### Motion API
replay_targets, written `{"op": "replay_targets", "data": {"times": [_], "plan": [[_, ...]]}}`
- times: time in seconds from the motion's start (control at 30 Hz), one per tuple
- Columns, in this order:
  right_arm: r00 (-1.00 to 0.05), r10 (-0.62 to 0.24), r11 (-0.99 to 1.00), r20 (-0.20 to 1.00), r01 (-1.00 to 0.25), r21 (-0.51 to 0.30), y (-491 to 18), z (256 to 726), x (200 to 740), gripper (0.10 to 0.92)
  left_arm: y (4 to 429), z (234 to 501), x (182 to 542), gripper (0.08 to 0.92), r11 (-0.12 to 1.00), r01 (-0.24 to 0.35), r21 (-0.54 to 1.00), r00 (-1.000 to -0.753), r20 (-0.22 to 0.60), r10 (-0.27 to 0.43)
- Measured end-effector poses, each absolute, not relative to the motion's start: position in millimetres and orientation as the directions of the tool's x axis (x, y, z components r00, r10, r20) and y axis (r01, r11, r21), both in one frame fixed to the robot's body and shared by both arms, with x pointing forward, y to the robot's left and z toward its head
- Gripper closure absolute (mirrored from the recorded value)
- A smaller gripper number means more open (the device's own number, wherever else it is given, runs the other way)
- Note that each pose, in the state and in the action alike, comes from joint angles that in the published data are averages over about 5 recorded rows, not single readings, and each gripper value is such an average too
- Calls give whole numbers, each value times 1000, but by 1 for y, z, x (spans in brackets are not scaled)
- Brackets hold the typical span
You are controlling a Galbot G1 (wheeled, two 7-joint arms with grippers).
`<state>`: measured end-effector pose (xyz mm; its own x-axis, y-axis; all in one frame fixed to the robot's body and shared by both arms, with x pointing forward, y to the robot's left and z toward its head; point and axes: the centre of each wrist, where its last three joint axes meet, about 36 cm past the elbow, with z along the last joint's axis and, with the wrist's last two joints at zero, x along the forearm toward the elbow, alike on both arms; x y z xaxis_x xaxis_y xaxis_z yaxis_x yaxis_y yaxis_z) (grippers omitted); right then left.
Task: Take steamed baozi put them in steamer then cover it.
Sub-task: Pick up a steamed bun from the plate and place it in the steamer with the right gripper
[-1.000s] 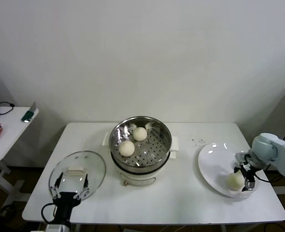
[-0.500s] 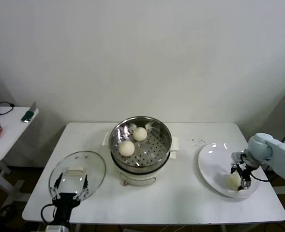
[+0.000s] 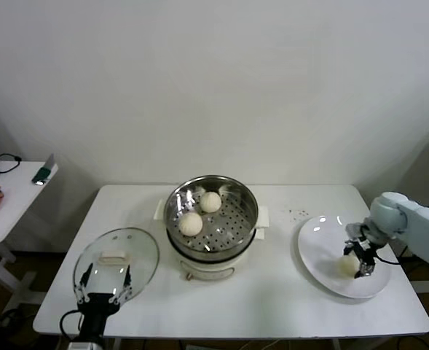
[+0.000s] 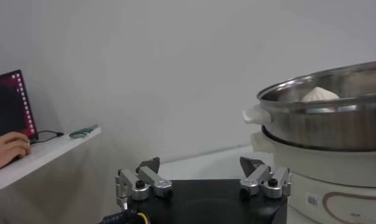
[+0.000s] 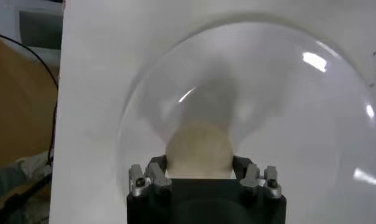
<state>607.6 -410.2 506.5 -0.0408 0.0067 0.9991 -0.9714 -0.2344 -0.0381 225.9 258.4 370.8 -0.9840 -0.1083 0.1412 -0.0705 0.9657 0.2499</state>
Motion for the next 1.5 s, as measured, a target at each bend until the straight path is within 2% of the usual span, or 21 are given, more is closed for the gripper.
{"op": "replay_targets", "data": {"times": [0.2, 0.4, 0.53, 0.7, 0.9, 1.13, 1.5], "plan": [[-102, -5, -477, 995, -874, -92, -354, 575, 639, 327, 257, 372, 225, 177, 966, -68, 249, -985, 140, -106], [-171, -11, -712, 985, -690, -128, -280, 649, 657, 327, 255, 369, 220, 177, 967, -63, 248, -984, 146, -101], [-198, -16, -827, 980, -549, -124, -229, 685, 660, 322, 254, 368, 220, 177, 966, -62, 250, -984, 148, -101], [-213, -9, -915, 977, -392, -93, -169, 707, 658, 318, 254, 368, 221, 177, 967, -63, 247, -984, 146, -101], [-214, 14, -970, 977, -240, -39, -101, 705, 653, 318, 254, 369, 221, 177, 968, -62, 244, -984, 148, -100], [-186, 53, -995, 981, -93, 36, -37, 669, 645, 318, 254, 373, 220, 177, 966, -53, 252, -985, 145, -92], [-136, 99, -992, 986, 59, 108, 20, 617, 620, 317, 256, 375, 218, 177, 966, -52, 254, -985, 144, -91]]}}
